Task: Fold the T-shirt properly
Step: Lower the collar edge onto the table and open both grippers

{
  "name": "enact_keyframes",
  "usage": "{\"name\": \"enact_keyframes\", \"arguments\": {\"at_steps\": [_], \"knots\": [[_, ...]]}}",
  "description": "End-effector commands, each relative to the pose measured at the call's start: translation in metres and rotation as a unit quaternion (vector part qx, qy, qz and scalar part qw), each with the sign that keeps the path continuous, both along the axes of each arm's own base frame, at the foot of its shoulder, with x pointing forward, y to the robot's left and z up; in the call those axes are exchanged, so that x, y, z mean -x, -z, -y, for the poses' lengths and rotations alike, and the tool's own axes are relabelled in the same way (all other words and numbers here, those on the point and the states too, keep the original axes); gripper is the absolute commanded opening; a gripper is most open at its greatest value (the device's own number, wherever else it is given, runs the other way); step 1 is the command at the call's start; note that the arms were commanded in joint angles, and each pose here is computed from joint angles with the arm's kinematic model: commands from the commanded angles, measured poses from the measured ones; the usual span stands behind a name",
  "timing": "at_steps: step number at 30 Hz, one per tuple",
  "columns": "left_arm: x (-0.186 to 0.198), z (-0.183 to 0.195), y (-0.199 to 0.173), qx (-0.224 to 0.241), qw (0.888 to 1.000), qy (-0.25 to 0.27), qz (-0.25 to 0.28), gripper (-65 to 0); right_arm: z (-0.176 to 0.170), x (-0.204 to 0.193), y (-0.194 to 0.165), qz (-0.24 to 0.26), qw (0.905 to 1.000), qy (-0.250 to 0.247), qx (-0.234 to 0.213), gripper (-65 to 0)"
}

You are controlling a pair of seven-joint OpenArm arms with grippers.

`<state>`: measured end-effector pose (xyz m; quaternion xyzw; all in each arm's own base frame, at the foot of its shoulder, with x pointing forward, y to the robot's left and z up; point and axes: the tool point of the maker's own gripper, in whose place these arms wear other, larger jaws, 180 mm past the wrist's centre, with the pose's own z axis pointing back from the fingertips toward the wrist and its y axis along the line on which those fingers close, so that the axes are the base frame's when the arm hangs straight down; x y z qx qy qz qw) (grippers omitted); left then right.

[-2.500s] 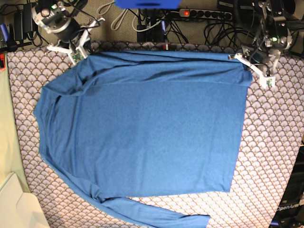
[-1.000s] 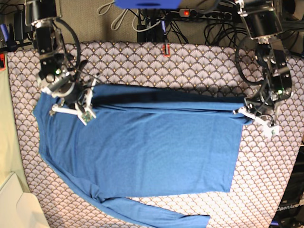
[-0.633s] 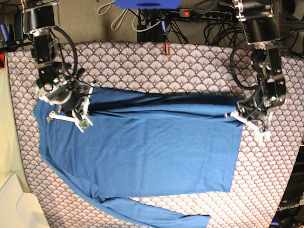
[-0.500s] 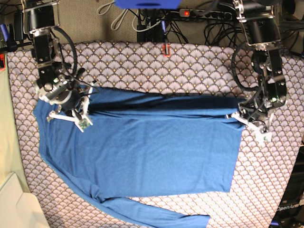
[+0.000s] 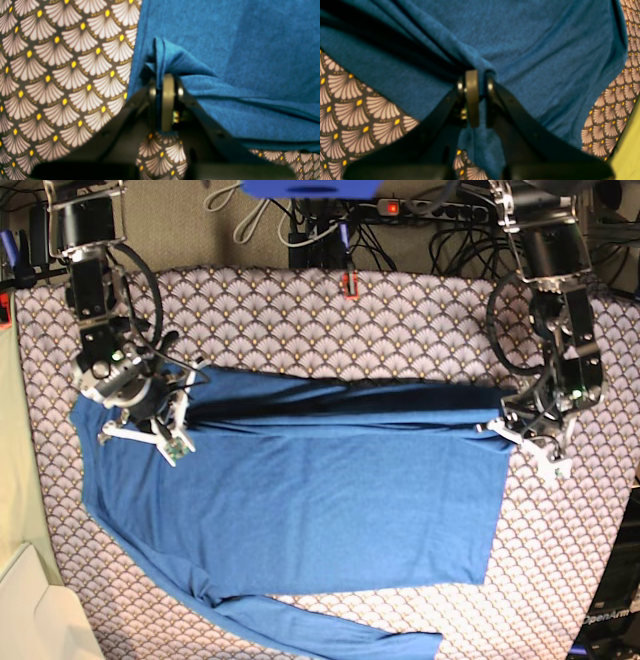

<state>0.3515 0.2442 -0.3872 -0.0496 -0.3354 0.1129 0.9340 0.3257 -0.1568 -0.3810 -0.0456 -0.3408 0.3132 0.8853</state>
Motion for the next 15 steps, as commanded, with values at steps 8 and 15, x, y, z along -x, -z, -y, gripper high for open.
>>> {"name": "enact_keyframes", "arguments": {"at_steps": [8,15], "knots": [[-0.0117,-0.0079,-0.0164,-0.008,1.0,-0.006,0.028,-64.6,0.0017,-0.0112,-0.014,0.025,0.9997,-0.001,0.001,-65.0],[-0.0117,-0.0079,-0.0164,-0.008,1.0,-0.006,0.028,-63.9,0.0022,-0.0152,-0.0173,0.029,0.9996,-0.001,0.002,-57.9]]}}
